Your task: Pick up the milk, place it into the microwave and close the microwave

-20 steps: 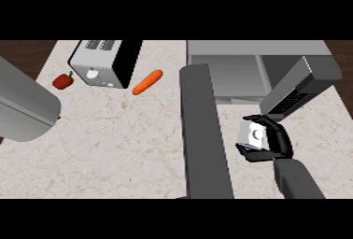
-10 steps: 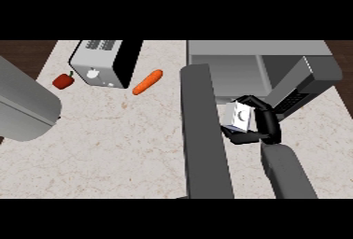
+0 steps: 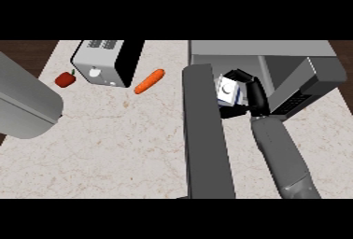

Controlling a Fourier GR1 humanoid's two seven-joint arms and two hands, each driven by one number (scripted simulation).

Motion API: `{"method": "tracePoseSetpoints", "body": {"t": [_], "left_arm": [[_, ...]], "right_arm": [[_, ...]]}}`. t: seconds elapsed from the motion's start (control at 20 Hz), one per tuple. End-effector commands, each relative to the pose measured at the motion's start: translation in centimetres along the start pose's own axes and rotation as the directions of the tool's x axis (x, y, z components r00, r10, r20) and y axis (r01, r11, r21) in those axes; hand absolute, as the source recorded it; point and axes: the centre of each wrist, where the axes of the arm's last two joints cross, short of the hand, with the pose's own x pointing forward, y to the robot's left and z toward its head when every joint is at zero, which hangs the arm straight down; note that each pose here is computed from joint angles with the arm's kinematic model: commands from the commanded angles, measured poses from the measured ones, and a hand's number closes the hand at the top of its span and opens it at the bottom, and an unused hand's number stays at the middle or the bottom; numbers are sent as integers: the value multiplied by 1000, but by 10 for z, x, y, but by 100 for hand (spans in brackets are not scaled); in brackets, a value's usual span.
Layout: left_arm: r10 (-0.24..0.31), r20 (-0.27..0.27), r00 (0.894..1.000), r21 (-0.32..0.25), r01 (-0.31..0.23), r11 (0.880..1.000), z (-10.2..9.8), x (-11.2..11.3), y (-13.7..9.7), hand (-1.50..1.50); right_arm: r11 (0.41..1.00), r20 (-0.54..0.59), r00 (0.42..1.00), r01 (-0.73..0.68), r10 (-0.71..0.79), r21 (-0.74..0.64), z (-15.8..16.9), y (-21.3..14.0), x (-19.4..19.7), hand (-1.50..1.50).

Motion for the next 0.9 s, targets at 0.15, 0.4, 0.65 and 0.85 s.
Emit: {"method": "tracePoseSetpoints", "body": {"t": [0.15,0.4,0.65,0.85], "left_arm": [[0,5,1000,-17,0,1000,-13,-8,-3,-150],[-6,6,1000,-40,6,999,-8,-10,11,-150],[28,13,1000,-57,-27,998,-21,-18,-4,-150],[11,28,1000,-85,-8,996,-14,-13,4,-150]], "right_arm": [[989,-55,988,-147,146,-18,-46,6,10,150],[971,-74,974,-221,215,-86,-55,-10,5,150],[955,-95,962,-267,256,-130,-64,-15,9,150],[885,-103,919,-395,381,-249,-67,-29,8,150]]}}
